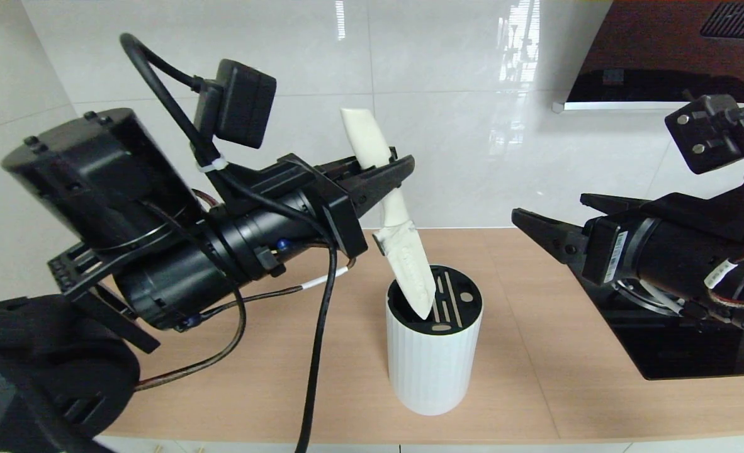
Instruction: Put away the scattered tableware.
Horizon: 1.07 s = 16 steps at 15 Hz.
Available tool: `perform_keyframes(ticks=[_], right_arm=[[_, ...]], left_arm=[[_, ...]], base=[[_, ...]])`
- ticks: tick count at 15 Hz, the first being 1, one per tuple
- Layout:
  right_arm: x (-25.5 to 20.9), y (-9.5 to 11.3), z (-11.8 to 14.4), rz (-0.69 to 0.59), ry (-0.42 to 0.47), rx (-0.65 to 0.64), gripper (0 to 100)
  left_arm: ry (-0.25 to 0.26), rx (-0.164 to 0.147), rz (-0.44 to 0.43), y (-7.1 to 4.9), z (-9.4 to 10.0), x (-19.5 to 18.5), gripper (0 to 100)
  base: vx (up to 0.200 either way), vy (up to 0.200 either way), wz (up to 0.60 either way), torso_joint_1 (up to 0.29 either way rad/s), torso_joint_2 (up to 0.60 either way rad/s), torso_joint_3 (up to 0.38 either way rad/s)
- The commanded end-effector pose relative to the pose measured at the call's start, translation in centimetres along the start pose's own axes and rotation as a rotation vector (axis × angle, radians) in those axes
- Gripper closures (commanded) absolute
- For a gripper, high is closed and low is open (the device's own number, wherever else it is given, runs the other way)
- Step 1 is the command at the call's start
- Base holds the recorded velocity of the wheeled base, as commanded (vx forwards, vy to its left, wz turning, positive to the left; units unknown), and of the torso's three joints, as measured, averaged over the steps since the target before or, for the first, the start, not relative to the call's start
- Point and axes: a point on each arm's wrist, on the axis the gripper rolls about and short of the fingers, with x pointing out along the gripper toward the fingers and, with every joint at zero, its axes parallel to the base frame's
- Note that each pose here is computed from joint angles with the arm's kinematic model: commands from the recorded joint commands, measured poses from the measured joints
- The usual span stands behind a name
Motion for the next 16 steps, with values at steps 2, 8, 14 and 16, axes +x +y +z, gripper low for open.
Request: perform_keyframes(ticks=[2, 8, 14, 16], right_arm=[[0.2, 0.0, -0.2, -0.001, 0.009, -0.002, 0], [0.3, 0.1, -0.4, 0.0, 0.016, -0.004, 0], [0.5, 0.1, -0.8, 0.0, 0.029, -0.01, 0], [0.5, 0.1, -0.9, 0.0, 0.032, -0.012, 0]], left_arm=[[0.052, -0.016, 0.004, 0.4, -2.2, 0.9, 100], [0.049, 0.012, 0.02, 0.8, -2.1, 0.8, 100], [0.064, 0.02, 0.058, 2.1, -2.8, 0.8, 100], [0.078, 0.015, 0.059, 2.4, -3.7, 1.1, 100]], base=[[0.0, 0.0, 0.0, 0.0, 0.0, 0.0], [0.0, 0.0, 0.0, 0.0, 0.0, 0.0], [0.0, 0.0, 0.0, 0.0, 0.0, 0.0], [0.0, 0.0, 0.0, 0.0, 0.0, 0.0]])
